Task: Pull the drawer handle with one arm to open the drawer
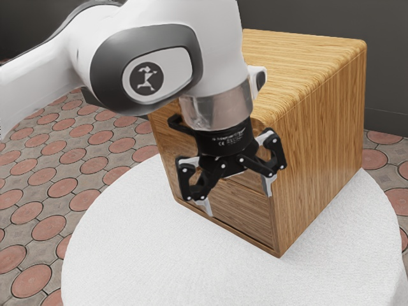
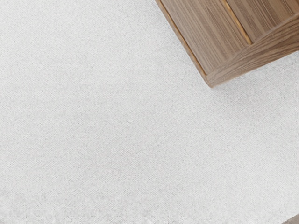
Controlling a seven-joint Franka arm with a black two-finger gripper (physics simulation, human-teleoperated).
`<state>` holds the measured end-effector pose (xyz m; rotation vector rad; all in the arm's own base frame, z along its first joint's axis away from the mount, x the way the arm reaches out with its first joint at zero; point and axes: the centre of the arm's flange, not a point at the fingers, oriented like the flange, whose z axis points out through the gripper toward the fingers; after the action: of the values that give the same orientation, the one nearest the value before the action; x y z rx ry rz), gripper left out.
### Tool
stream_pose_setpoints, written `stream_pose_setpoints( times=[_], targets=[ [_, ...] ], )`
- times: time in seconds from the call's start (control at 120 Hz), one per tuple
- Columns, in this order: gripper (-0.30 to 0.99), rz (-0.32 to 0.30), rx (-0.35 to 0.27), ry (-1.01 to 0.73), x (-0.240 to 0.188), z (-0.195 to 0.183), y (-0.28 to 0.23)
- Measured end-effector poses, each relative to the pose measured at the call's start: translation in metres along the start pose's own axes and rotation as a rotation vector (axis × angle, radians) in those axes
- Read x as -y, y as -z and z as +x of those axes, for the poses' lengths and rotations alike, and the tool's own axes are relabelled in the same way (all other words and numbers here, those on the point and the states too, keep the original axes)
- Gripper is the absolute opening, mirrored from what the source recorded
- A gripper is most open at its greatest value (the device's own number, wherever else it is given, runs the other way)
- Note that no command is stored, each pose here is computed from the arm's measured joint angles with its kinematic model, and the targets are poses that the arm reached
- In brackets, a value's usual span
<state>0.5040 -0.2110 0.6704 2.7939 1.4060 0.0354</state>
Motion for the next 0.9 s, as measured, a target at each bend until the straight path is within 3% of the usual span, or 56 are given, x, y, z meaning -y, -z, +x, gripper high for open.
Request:
stream_pose_setpoints(
  times=[0.292,0.4,0.475,0.55,0.583,0.742,0.9],
  targets=[
    [0.69,0.010,0.027,-0.029,0.001,-0.055,0.013],
    [0.69,0.027,0.027,-0.013,0.007,-0.057,0.016],
    [0.69,0.015,0.030,0.059,0.028,-0.027,0.029],
    [0.69,-0.021,0.028,0.358,0.111,0.098,0.048],
    [0.69,-0.031,0.024,0.445,0.142,0.125,0.052],
    [0.69,-0.064,0.005,0.468,0.180,0.102,0.056],
    [0.69,-0.100,-0.034,0.507,0.170,0.126,0.042]
  ],
)
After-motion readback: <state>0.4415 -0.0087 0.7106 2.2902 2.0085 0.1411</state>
